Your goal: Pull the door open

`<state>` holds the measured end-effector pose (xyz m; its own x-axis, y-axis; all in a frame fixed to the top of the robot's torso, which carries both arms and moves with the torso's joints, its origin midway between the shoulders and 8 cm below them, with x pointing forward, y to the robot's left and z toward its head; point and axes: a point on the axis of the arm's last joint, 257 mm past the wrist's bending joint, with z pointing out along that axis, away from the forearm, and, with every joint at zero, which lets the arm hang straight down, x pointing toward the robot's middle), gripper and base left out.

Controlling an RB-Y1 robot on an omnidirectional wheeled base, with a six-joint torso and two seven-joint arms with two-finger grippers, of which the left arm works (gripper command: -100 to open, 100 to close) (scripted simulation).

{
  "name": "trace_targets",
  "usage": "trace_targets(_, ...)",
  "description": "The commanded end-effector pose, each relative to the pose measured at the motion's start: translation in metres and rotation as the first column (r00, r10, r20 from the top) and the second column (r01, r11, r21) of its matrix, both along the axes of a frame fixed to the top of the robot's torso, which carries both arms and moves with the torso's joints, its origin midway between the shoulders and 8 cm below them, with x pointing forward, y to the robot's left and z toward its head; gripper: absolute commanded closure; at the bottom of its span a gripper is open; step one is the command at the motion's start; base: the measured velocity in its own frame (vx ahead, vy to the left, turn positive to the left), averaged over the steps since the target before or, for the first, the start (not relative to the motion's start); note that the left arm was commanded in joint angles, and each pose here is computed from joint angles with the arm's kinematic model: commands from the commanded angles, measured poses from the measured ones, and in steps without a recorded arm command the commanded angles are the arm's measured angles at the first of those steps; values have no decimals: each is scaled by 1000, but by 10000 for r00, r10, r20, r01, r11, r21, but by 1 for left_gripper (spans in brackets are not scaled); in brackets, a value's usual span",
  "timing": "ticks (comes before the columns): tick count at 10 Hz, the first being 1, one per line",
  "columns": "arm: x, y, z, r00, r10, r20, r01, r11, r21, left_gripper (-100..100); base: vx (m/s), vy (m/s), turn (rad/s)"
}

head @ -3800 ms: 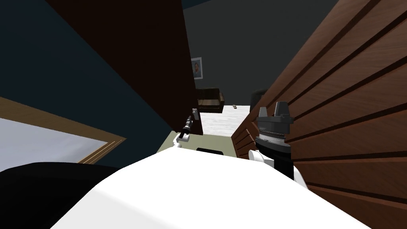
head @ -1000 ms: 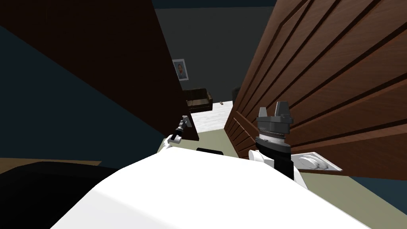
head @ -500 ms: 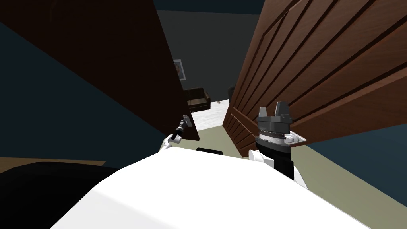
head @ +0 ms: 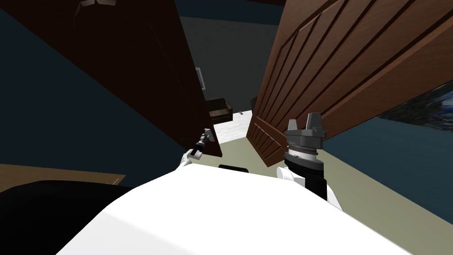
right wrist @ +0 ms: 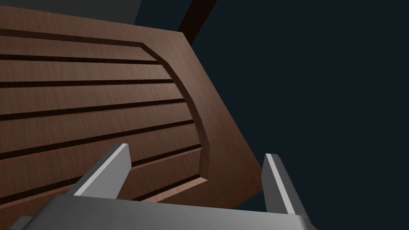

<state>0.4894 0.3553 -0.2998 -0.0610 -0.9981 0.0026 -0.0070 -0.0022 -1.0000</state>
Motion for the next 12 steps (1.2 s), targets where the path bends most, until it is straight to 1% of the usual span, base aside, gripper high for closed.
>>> trace_targets(1,-8,1,1,9997,-222,41,222,9997,24,100,-158,46,-118)
trace_targets(2,-10,1,1,9996,-281,49,281,9996,29,100,-213,88,-127)
trace_targets(4,-19,1,2,9984,-553,74,553,9985,41,100,-204,116,-113)
trace_targets(8,-37,-1,4,9940,-1087,72,1087,9941,26,100,-196,109,-106)
trace_targets(9,-35,-5,1,9944,-1056,47,1056,9944,8,100,-93,27,-22)
trace_targets(10,-43,-4,0,9924,-1229,22,1229,9924,0,100,-146,60,-107)
trace_targets(12,-51,-1,1,9896,-1440,49,1440,9896,17,100,-210,112,-162)
